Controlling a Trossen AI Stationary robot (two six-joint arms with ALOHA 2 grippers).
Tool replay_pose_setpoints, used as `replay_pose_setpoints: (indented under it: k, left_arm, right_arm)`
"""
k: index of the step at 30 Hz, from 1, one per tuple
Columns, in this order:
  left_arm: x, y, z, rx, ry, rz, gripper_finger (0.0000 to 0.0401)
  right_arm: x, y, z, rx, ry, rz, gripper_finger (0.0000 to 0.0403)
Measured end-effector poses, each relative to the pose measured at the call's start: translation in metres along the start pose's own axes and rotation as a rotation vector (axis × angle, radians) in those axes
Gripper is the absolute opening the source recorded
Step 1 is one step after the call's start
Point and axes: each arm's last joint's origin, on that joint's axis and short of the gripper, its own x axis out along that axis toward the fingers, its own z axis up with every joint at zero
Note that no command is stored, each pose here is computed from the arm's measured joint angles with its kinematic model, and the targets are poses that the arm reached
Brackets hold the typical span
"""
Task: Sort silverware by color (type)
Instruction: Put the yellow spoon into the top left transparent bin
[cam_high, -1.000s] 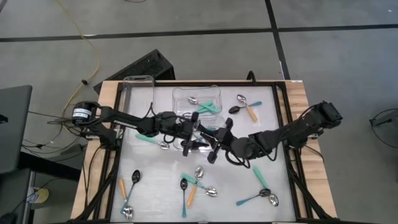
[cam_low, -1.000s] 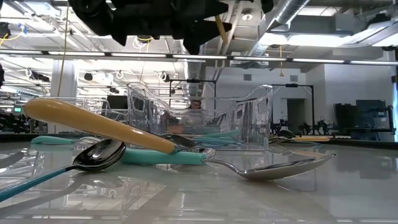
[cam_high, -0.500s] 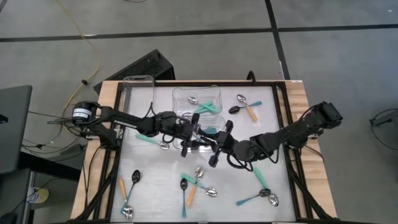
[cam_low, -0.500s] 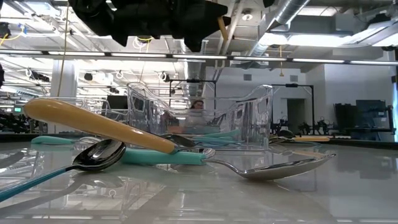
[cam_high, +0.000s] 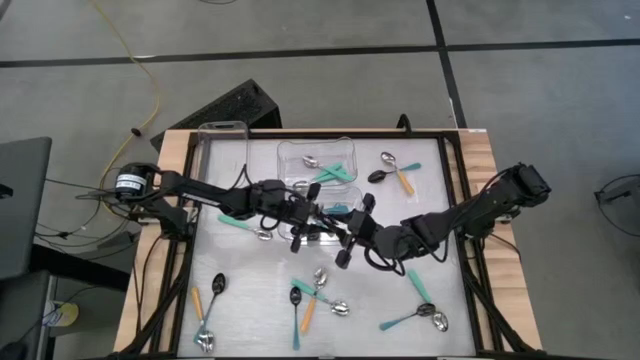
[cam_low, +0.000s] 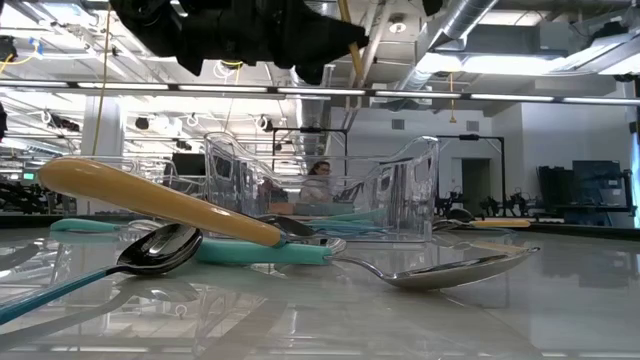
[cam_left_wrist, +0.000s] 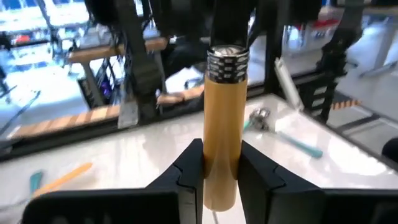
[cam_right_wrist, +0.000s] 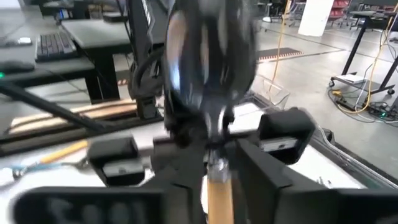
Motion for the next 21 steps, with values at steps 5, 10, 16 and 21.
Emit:
replay_pose_setpoints:
  k: [5, 10, 16, 21]
  left_arm:
    - [-0.010, 0.002, 0.008, 0.030, 0.056, 0.101, 0.0046]
    - [-0.047, 0.006, 0.028, 0.041, 0.207, 0.270, 0.0046]
    - [-0.141, 0.009, 0.054, -0.011, 0.437, 0.612, 0.0046]
    - [-0.211, 0.021, 0.045, -0.321, 0.555, 1.066, 0.0046]
  right_arm:
    - [-0.005, -0.005, 0.006, -0.024, 0.007, 0.000, 0.0218]
    - [-0.026, -0.010, 0.001, -0.101, 0.120, 0.029, 0.0273]
    - [-0.048, -0.015, -0.013, -0.048, 0.277, 0.011, 0.0281]
    - [-0.051, -0.019, -0.018, -0.078, 0.309, -0.020, 0.0281]
